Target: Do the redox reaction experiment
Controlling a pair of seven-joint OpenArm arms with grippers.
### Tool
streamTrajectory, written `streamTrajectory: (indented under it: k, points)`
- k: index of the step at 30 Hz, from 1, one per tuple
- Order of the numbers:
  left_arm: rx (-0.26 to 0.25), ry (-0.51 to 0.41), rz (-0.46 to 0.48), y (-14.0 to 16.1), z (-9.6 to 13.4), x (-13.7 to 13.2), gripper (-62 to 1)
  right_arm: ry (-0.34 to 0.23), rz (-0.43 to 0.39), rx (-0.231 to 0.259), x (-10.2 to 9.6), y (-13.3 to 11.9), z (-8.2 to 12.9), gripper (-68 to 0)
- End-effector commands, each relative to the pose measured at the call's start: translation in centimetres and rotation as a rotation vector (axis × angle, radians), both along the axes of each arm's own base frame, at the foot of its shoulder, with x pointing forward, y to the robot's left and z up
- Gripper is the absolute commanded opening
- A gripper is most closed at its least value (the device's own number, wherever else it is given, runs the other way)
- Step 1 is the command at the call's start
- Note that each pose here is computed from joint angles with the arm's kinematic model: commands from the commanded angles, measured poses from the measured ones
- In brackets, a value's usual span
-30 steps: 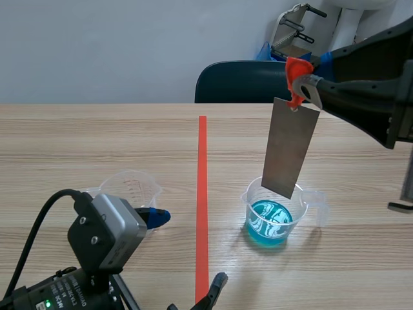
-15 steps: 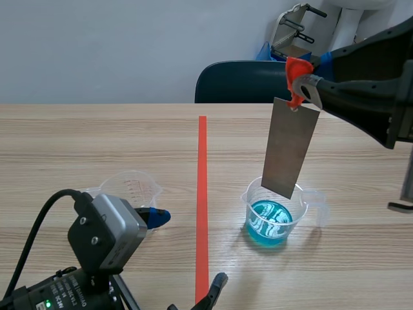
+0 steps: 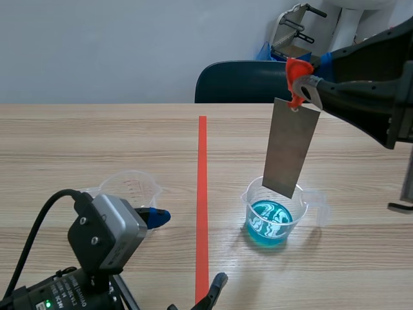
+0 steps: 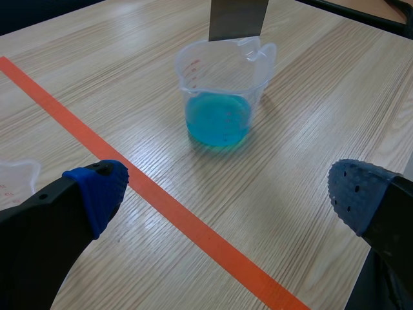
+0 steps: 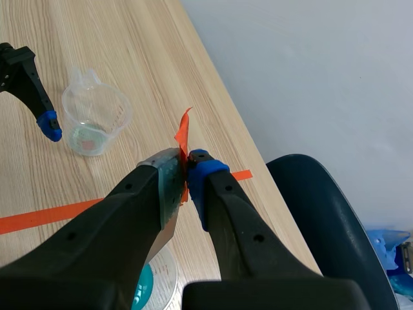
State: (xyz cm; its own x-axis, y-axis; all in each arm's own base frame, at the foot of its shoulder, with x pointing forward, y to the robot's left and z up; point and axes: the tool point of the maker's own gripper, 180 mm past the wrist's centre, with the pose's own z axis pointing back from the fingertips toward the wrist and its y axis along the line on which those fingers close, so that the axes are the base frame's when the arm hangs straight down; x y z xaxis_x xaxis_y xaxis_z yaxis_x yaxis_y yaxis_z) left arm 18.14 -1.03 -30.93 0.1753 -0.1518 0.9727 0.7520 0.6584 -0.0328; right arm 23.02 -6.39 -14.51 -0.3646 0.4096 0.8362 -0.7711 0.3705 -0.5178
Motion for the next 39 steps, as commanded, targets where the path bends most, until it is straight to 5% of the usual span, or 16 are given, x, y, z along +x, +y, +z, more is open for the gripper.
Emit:
streamTrajectory:
  k: [1,22,39]
  points:
    - [-0.038,-0.019,-0.002,-0.6,1.0,0.1,1.4,-0.034,0.015,0.026,-0.1,0.4,1.2,-66.7]
    - [-0.038,-0.018,-0.002,-0.6,1.0,0.1,1.4,-0.042,0.039,0.022,-0.3,0.3,0.7,-66.7]
    - [-0.036,-0.016,-0.002,-0.6,1.0,0.1,1.4,-0.008,0.011,0.019,1.3,-0.5,-3.6,-66.7]
